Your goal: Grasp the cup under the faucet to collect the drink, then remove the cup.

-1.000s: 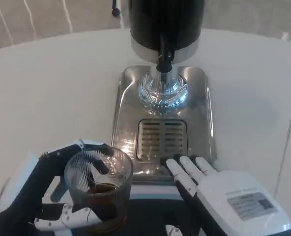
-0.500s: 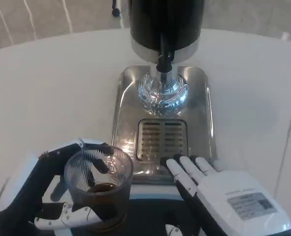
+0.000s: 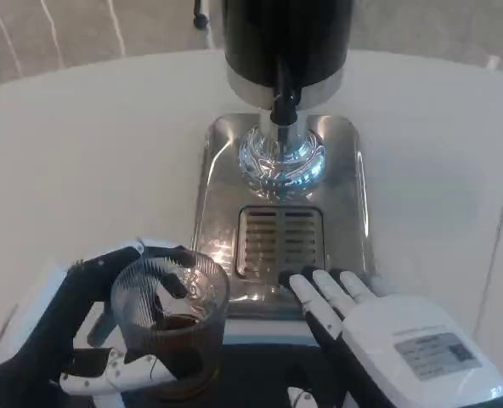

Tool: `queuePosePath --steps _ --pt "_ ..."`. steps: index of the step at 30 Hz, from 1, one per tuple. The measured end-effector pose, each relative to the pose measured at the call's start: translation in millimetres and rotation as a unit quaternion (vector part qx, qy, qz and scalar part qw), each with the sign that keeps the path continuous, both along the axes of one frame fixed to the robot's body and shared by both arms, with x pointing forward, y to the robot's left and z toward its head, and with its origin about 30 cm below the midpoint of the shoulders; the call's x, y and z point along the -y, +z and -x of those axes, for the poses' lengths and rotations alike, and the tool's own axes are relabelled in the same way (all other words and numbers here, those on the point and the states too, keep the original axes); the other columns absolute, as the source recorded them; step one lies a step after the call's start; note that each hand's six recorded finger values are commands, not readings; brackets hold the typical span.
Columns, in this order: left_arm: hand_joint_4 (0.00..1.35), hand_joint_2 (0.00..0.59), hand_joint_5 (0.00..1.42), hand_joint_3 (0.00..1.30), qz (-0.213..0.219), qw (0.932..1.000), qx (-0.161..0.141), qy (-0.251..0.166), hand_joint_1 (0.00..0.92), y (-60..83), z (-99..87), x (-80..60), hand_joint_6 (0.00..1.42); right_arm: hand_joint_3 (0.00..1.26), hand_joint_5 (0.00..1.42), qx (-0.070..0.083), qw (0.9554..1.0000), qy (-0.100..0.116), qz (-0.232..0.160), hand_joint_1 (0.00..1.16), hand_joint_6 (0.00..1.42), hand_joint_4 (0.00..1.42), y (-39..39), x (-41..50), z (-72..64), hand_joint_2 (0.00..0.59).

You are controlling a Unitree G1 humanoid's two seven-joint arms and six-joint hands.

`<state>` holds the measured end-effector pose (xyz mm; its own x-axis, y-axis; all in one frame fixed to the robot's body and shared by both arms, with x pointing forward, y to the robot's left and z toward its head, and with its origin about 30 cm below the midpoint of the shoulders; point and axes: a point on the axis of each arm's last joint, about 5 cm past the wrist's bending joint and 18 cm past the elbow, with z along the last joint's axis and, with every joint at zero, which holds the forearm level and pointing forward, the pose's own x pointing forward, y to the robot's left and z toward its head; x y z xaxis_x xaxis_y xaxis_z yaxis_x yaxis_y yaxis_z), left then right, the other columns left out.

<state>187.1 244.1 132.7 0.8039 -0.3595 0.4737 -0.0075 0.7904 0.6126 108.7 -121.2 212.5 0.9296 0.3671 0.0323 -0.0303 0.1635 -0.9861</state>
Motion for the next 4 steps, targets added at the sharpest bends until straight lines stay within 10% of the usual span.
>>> queuePosePath --steps 4 --pt "1.11 0.007 1.36 0.96 -0.001 1.0 0.0 0.0 0.574 0.0 -1.2 0.3 1.42 0.01 0.0 -0.001 1.0 -0.002 -0.001 0.17 0.0 0.0 0.0 0.4 -0.1 0.582"
